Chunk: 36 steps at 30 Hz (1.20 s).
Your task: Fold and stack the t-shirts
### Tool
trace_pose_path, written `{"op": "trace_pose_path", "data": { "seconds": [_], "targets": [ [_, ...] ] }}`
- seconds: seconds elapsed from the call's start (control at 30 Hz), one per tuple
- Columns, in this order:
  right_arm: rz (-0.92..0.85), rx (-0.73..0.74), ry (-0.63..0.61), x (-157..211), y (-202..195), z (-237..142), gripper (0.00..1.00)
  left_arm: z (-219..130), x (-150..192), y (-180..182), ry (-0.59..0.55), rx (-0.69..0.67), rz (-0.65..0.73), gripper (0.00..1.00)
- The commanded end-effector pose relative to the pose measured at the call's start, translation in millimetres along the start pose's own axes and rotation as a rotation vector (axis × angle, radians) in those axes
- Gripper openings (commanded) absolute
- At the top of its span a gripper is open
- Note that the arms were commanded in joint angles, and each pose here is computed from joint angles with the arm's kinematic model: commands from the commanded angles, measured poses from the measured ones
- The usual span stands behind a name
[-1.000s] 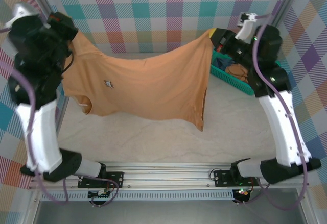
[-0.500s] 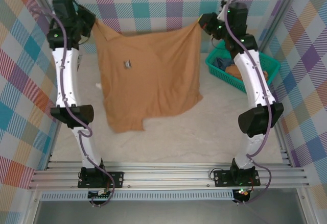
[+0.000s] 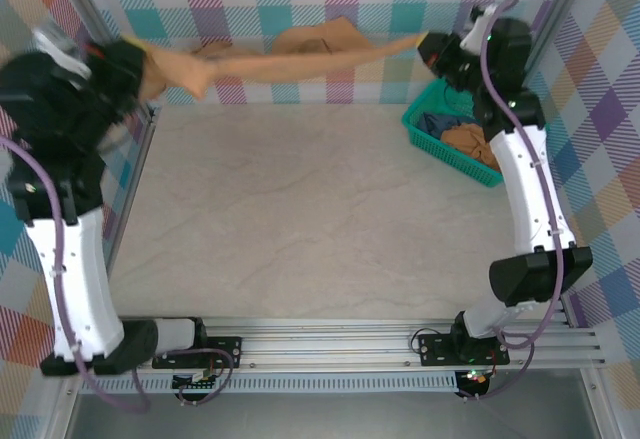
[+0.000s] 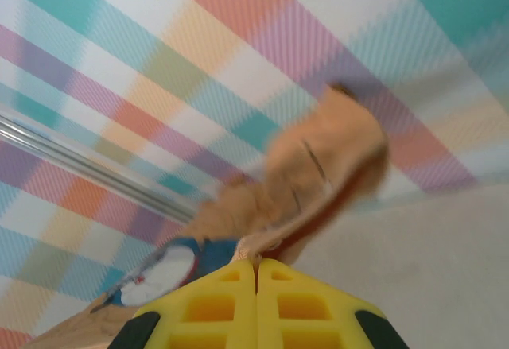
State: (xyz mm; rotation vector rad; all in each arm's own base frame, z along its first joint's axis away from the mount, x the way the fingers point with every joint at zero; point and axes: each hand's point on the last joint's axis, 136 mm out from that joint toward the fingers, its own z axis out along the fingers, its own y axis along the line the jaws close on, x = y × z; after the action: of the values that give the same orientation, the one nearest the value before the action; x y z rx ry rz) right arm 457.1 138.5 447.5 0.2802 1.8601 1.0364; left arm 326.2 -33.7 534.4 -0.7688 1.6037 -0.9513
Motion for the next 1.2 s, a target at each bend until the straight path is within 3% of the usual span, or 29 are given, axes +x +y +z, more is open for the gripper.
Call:
{"op": "trace_pose_path", "data": {
  "seconds": [0.0, 0.07, 0.17, 0.27, 0.37, 0.5, 0.73, 0.93, 1.17],
  "targets": [
    [0.124, 0.135, 0.216, 89.1, -75.2, 21.5, 0.00, 29.5, 104.1, 170.9, 0.250, -0.423, -0.138, 0.00],
    [0.197, 0.258, 0.332, 149.0, -127.9, 20.7, 0.00, 18.1, 158.7, 240.5, 0.340, -0.546, -0.185, 0.00],
    [0.268, 0.447, 0.464, 225.6, -203.7, 9.3, 0.00, -6.7, 218.2, 310.2, 0.439, -0.706, -0.158, 0.00],
    [0.274, 0.604, 0.588, 281.7, -260.8, -5.9, 0.00, -33.2, 267.1, 358.7, 0.528, -0.833, -0.156, 0.00],
    [0.269, 0.743, 0.701, 315.8, -292.1, -26.4, 0.00, -62.3, 304.4, 396.0, 0.586, -0.942, -0.197, 0.00],
    [0.219, 0.882, 0.721, 321.5, -302.0, -60.4, 0.00, -84.3, 314.9, 405.5, 0.590, -1.003, -0.189, 0.00],
    [0.184, 1.038, 0.674, 317.0, -300.3, -122.9, 0.00, -87.3, 311.1, 401.8, 0.568, -1.004, -0.205, 0.00],
    [0.186, 1.046, 0.701, 336.7, -296.7, -157.7, 0.00, -93.8, 305.6, 403.6, 0.545, -1.036, -0.198, 0.00],
    [0.218, 1.034, 0.765, 354.1, -297.6, -160.2, 0.00, -94.0, 299.9, 399.0, 0.522, -1.006, -0.196, 0.00]
  ]
}}
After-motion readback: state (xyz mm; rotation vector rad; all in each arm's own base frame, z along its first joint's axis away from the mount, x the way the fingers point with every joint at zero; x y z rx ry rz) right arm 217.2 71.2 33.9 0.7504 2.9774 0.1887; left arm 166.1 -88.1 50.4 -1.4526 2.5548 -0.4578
